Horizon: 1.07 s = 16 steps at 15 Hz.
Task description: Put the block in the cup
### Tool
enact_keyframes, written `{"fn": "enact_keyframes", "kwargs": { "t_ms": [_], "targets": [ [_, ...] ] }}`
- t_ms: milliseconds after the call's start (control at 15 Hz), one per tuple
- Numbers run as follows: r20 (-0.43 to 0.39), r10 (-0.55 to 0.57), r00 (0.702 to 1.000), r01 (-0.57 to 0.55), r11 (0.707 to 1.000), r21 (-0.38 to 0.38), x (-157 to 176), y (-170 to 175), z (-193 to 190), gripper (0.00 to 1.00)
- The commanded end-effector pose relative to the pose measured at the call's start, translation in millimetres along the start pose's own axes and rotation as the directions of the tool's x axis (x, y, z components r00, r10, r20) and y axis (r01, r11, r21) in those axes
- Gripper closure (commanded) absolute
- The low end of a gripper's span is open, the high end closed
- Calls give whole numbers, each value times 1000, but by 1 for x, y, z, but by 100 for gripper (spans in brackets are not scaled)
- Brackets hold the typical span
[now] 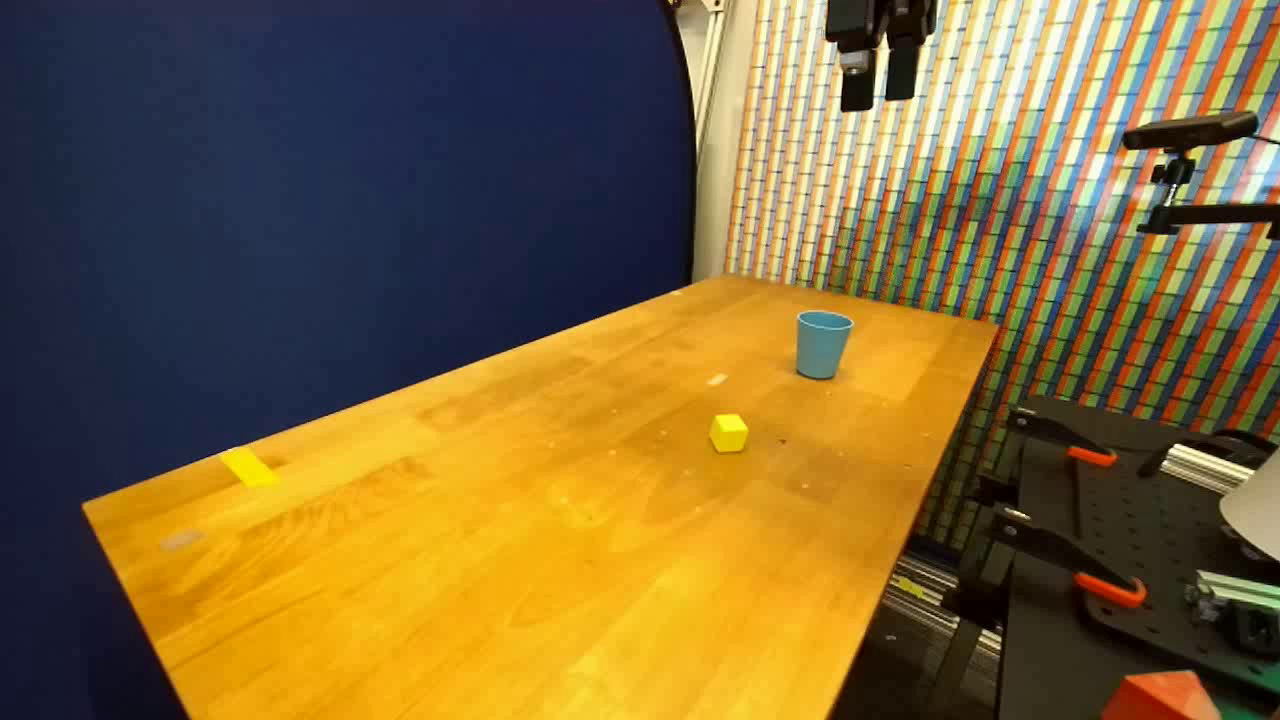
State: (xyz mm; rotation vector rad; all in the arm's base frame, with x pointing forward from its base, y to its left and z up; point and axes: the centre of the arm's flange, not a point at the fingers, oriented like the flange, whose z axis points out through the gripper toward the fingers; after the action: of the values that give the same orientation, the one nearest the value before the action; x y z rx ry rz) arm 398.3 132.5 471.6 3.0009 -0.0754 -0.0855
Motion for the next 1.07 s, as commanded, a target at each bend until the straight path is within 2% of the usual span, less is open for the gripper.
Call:
{"fn": "enact_keyframes", "kwargs": {
  "t_ms": [0, 267, 333, 533, 733, 1000],
  "targets": [
    [-4, 0, 1000, 0, 1000, 1, 0, 0, -2, 0],
    [-12, 0, 1000, 0, 1000, 4, 1, 0, -6, 0],
    [-46, 10, 999, -7, 999, 53, 12, 3, 7, 0],
    [-59, 55, 997, -46, 988, 146, 61, 8, 65, 0],
    [-27, 121, 992, -109, 954, 281, 100, 9, 128, 0],
    [94, 169, 981, -192, 906, 377, 140, 4, 227, 0]
  ]
}}
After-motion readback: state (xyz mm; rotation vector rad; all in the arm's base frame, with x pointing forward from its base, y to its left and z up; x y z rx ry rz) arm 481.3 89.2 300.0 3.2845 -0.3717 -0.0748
